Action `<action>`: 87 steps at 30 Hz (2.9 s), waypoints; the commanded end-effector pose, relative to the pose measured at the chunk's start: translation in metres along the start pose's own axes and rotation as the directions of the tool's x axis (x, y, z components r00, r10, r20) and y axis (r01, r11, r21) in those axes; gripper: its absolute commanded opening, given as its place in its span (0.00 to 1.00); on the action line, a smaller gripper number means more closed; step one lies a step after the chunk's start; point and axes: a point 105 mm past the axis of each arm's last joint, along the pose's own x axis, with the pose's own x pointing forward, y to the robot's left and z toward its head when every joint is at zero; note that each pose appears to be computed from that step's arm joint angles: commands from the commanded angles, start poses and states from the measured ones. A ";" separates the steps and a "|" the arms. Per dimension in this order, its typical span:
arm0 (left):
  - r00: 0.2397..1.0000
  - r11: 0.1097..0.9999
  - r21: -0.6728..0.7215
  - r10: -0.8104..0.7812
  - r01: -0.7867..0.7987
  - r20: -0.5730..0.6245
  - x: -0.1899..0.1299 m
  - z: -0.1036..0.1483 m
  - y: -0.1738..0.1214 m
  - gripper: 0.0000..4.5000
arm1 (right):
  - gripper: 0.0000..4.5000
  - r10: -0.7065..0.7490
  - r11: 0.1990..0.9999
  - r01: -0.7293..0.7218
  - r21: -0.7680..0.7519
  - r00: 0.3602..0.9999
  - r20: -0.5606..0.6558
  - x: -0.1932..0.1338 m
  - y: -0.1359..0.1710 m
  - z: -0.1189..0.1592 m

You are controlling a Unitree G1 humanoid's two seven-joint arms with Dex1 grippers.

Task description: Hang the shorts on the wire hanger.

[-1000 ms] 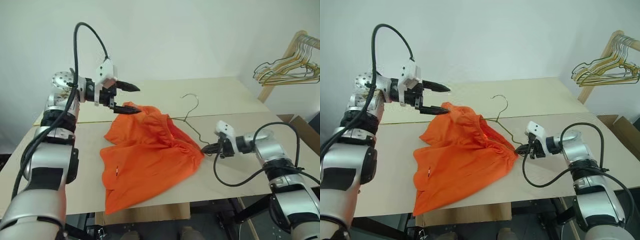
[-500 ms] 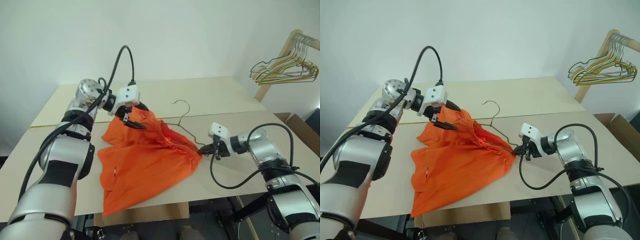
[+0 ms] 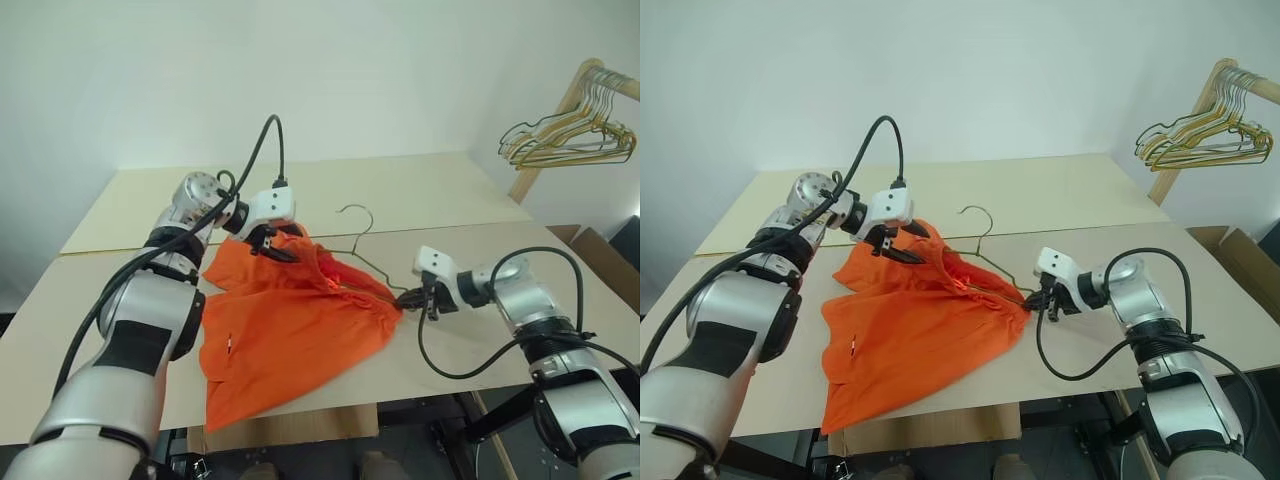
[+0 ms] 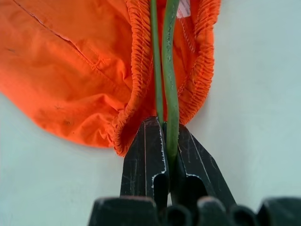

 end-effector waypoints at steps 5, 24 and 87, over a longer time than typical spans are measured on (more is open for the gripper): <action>1.000 1.000 0.009 0.025 -0.025 -0.011 0.000 0.007 0.007 0.66 | 0.00 -0.027 0.994 0.035 -0.103 0.997 0.076 -0.009 -0.002 0.026; 0.995 0.998 0.006 0.061 -0.061 -0.076 0.006 -0.003 0.008 0.00 | 0.00 -0.037 0.987 0.056 -0.151 0.991 0.125 -0.011 0.000 0.043; 0.994 0.990 0.103 0.100 -0.095 -0.039 -0.040 0.012 0.022 0.00 | 0.17 -0.241 0.792 -0.041 0.610 0.896 0.372 0.049 0.023 0.011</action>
